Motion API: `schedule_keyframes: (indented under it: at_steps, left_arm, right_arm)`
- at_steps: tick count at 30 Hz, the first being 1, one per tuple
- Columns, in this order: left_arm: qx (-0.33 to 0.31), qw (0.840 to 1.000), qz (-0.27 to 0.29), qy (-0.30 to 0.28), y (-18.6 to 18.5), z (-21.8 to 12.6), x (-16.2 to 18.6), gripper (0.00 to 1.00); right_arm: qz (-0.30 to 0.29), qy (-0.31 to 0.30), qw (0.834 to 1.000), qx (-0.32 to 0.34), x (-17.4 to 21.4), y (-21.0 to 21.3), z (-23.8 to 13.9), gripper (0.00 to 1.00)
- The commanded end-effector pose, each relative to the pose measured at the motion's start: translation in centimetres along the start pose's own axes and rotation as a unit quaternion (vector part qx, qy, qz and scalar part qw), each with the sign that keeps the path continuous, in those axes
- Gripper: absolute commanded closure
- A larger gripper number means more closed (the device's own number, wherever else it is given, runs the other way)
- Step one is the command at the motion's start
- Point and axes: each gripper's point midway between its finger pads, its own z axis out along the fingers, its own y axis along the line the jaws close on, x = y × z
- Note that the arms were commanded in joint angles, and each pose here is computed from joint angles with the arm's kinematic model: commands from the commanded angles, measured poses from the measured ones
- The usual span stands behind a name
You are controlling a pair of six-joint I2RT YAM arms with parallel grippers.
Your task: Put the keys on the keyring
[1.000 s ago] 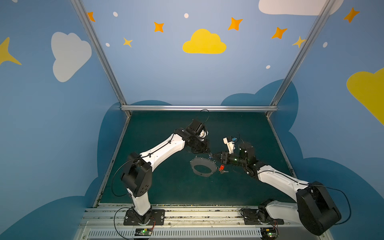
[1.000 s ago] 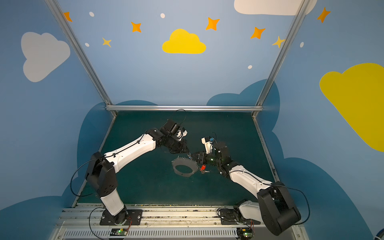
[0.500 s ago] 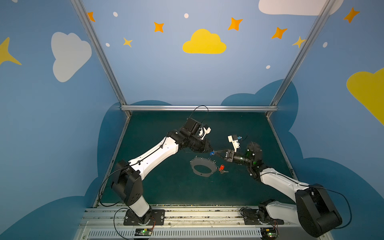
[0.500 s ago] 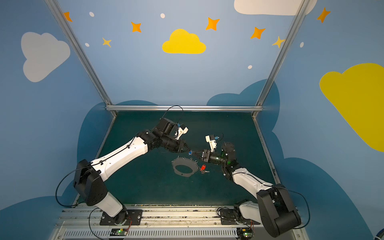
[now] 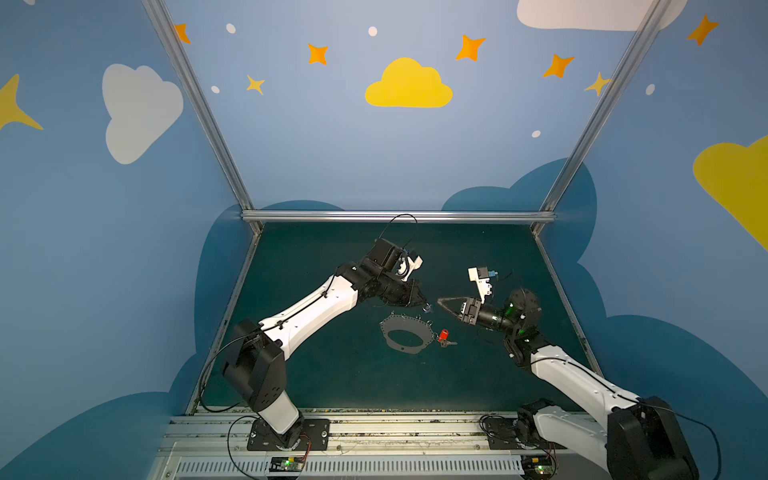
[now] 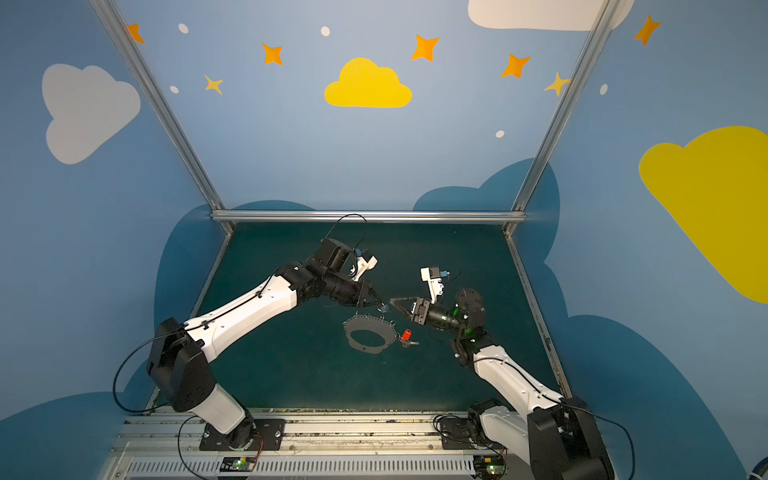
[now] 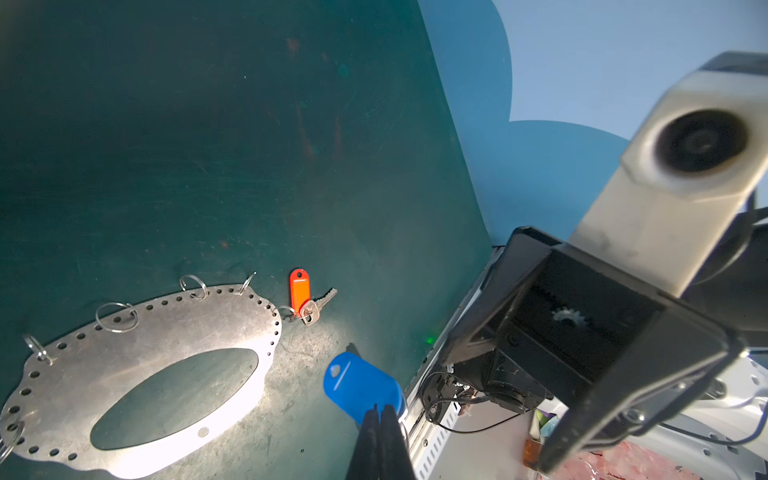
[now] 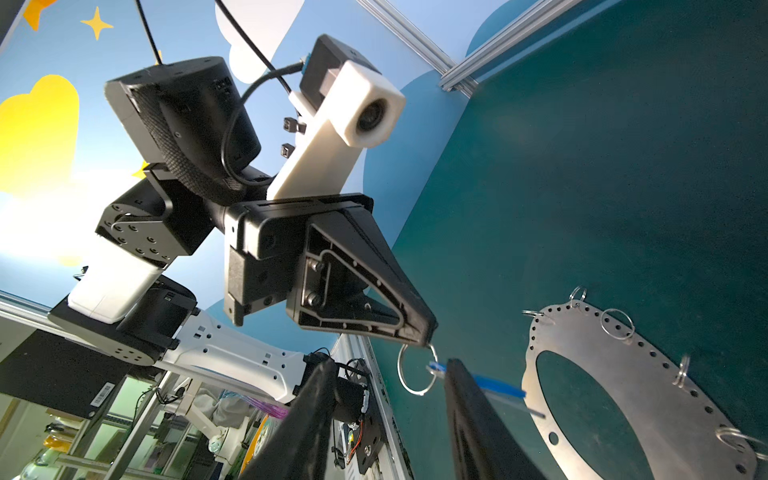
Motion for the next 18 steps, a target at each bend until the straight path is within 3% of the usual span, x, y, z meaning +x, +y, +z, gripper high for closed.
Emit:
schedule_keyframes:
  at_steps: [1,18]
  left_arm:
    - [0.024,0.999,0.033,-0.022,-1.7,-1.0,-0.4,0.96]
    - [0.047,0.993,0.074,-0.086,-3.4,-3.1,-1.1,0.96]
  right_arm:
    - [-0.005,0.014,1.0,-0.022,-0.3,0.9,0.5,0.57]
    - [-0.011,0.082,0.992,-0.1,1.6,3.8,2.1,0.85]
